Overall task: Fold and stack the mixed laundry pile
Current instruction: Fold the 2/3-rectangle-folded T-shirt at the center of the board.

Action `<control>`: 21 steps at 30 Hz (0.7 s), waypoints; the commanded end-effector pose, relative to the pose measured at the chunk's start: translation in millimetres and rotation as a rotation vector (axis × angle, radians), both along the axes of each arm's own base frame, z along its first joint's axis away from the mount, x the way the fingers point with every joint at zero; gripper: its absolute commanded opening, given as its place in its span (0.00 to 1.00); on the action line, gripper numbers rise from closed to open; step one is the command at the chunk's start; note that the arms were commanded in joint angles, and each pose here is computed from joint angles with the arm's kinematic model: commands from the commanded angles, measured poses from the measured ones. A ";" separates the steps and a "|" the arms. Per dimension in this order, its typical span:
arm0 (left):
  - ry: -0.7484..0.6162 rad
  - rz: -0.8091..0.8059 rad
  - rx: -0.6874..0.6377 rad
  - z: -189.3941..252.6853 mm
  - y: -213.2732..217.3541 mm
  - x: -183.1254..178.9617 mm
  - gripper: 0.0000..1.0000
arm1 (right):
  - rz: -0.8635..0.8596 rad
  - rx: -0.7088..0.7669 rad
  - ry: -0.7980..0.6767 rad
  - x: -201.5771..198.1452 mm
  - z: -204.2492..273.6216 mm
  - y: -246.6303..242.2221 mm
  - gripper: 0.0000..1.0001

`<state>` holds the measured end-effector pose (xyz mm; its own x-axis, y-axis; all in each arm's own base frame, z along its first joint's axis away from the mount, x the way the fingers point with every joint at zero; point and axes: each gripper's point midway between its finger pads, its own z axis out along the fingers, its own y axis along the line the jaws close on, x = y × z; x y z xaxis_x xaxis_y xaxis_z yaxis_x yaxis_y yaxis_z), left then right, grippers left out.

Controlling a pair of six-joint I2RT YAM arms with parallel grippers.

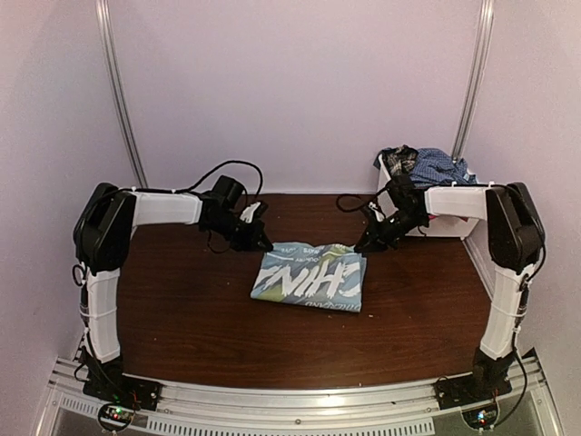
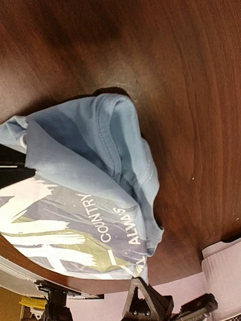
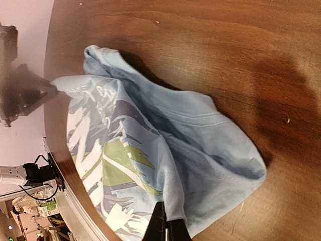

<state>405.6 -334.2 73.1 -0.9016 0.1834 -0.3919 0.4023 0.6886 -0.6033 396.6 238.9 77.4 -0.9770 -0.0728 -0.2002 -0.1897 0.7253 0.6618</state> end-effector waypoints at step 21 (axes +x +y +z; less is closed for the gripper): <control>-0.058 -0.074 -0.102 -14.3 -62.3 27.1 0.00 | -0.155 -0.257 0.060 14.5 -71.4 -67.4 0.00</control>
